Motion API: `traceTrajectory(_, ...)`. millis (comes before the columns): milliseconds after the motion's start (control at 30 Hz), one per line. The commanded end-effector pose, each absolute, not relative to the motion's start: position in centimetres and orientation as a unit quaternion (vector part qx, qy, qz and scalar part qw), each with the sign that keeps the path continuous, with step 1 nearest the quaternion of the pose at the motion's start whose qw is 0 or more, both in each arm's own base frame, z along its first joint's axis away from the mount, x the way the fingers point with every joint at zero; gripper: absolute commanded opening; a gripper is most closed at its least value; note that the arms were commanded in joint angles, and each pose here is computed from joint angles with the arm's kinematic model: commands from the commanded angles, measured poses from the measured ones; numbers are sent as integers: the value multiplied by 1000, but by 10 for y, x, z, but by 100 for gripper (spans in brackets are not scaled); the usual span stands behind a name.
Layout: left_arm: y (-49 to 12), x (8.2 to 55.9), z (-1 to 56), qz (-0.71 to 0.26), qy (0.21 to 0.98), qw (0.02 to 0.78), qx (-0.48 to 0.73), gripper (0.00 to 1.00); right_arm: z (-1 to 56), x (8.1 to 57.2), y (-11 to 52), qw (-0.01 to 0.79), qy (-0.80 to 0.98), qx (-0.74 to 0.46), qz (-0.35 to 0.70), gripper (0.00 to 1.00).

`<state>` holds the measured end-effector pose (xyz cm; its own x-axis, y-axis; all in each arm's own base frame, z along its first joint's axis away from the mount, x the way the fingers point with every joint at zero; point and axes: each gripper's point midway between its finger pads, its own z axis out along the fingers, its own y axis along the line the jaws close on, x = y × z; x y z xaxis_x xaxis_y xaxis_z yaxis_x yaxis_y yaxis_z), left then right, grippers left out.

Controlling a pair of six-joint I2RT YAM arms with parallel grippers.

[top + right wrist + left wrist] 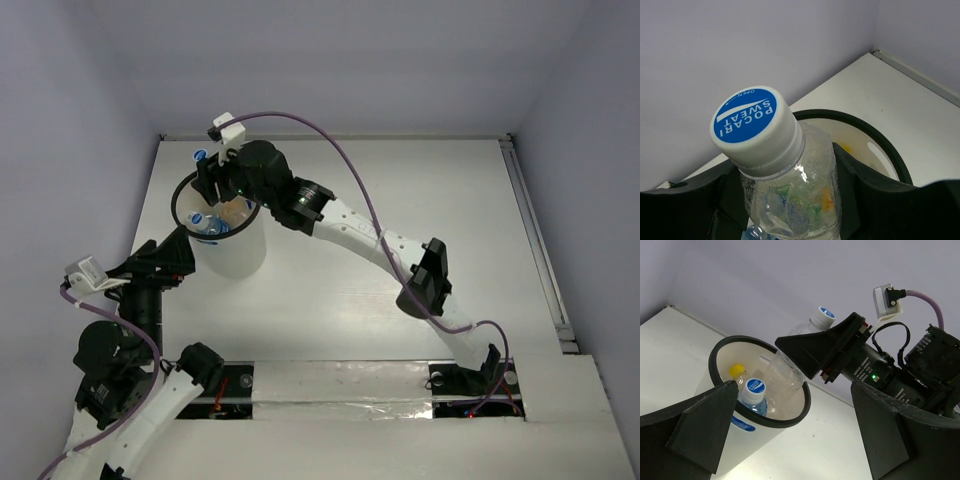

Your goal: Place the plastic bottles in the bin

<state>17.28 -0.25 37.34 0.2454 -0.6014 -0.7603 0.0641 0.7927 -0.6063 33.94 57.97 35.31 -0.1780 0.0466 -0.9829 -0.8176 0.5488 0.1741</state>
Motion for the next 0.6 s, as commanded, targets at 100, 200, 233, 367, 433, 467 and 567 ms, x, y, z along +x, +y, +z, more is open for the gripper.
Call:
traceTrajectory(100, 2, 169, 384, -229, 556, 760, -246, 95, 371, 333, 562, 592, 673, -299, 327, 36)
traceTrajectory(200, 1, 170, 384, -229, 559, 759, -244, 95, 365, 332, 565, 589, 672, -313, 323, 38)
traceTrajectory(233, 0, 171, 384, -228, 561, 758, -243, 96, 359, 332, 568, 585, 673, -317, 323, 39)
traceTrajectory(367, -2, 173, 382, -227, 564, 757, -240, 96, 321, 336, 589, 563, 681, -333, 329, 46)
traceTrajectory(433, -2, 174, 382, -226, 566, 756, -240, 96, 302, 341, 598, 557, 688, -335, 324, 59)
traceTrajectory(467, -3, 174, 382, -226, 565, 756, -240, 96, 300, 342, 599, 557, 689, -333, 323, 66)
traceTrajectory(567, -2, 174, 382, -224, 565, 756, -241, 96, 307, 342, 600, 564, 682, -322, 336, 83)
